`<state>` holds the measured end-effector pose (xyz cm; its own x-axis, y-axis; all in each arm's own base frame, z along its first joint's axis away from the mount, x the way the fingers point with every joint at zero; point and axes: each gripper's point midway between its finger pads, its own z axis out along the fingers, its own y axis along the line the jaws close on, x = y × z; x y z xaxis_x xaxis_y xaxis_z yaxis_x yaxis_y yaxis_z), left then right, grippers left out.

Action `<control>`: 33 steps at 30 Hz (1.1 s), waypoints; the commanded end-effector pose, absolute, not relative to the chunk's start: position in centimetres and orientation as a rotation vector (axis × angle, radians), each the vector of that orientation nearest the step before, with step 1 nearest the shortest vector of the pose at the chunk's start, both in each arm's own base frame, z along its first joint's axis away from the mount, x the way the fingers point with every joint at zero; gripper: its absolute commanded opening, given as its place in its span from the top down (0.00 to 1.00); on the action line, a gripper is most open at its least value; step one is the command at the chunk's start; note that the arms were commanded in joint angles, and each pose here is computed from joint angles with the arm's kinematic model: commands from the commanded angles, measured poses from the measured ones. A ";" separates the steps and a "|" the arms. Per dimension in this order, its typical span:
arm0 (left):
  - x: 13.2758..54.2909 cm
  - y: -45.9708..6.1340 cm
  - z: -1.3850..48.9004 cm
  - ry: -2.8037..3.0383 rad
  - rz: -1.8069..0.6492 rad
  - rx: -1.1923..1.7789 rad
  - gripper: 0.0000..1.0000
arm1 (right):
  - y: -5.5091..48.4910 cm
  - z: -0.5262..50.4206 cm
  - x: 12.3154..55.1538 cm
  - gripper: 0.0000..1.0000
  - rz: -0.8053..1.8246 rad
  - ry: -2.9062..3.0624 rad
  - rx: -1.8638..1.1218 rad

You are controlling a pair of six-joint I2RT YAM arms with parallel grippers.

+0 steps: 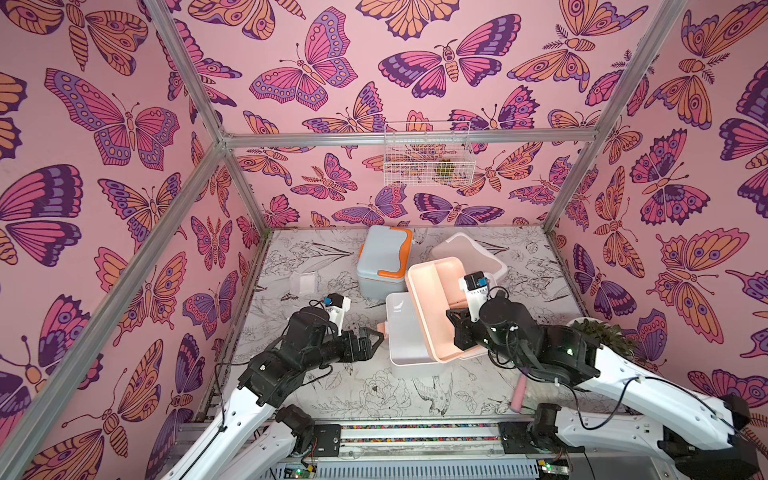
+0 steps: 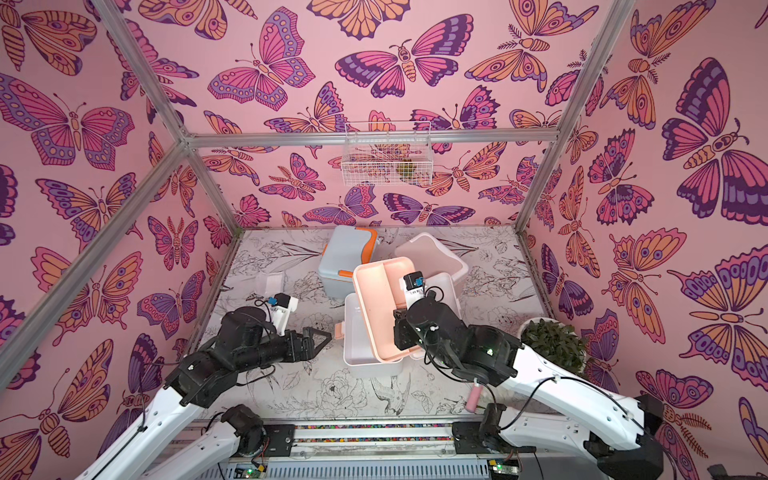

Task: Open first aid kits and take out gauze
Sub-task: Place the compartment layer in the first aid kit.

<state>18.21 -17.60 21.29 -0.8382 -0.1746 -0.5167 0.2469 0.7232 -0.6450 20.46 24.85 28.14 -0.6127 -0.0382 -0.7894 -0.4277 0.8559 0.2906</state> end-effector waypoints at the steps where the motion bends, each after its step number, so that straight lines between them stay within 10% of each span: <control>1: 18.6 -17.2 20.5 2.344 -0.994 -0.009 0.00 | 26.2 29.0 20.7 1.00 0.669 2.170 -0.339; 33: 21.0 -16.1 18.2 2.290 -0.961 -0.138 0.01 | 29.1 17.5 24.4 1.00 0.183 2.635 -0.016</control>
<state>20.59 -16.48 18.23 -0.8061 -0.3039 -0.5079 0.1474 0.7280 -0.6696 24.00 30.51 16.85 -0.8890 -0.0403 -0.4561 -0.1212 0.9813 0.1495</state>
